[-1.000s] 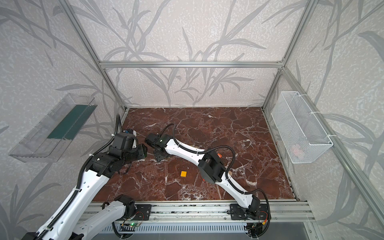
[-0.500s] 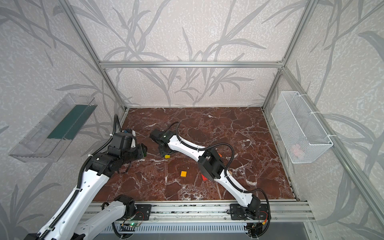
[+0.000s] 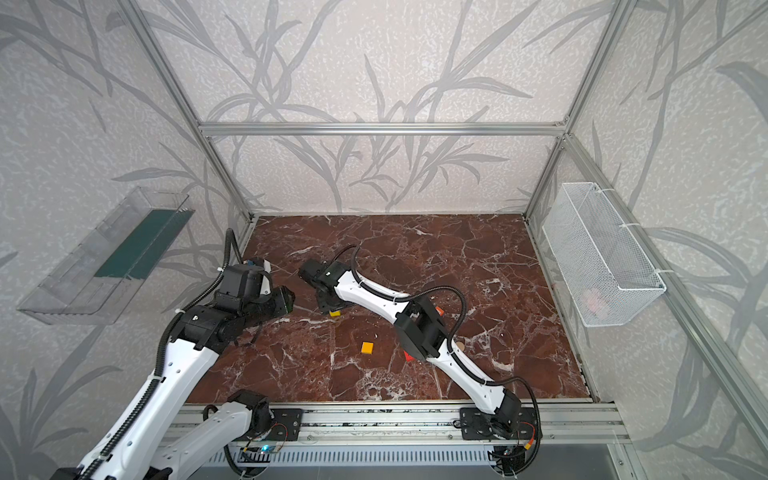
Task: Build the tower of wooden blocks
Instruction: 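Close the right gripper on the yellow cube, then lift and carry the yellow cube over the wooden bars with the right gripper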
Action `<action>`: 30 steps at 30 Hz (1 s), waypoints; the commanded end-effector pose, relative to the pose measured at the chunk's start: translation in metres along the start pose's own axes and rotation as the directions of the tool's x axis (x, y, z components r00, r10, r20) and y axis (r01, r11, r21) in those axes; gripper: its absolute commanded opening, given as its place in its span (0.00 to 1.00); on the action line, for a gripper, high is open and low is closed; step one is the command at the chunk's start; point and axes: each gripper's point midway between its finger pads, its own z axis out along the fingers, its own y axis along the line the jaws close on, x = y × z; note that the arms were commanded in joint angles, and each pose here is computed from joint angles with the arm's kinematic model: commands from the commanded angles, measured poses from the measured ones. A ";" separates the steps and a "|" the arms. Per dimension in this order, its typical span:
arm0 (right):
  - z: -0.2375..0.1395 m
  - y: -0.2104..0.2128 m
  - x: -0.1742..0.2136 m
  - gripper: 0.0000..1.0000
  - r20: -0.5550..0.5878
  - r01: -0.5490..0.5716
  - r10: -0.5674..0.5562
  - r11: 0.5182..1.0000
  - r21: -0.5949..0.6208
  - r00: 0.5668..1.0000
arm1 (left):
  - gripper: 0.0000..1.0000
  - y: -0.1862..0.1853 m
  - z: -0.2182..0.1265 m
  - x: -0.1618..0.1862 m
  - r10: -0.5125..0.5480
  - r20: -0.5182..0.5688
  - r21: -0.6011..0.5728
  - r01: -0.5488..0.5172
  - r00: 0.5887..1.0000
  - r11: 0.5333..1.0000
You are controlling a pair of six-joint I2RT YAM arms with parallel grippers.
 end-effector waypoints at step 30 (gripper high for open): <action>-0.016 0.012 0.001 0.16 -0.007 -0.006 0.005 0.999 -0.041 1.000 | 0.50 0.002 0.003 0.002 -0.014 -0.004 0.012 0.014 1.000 1.000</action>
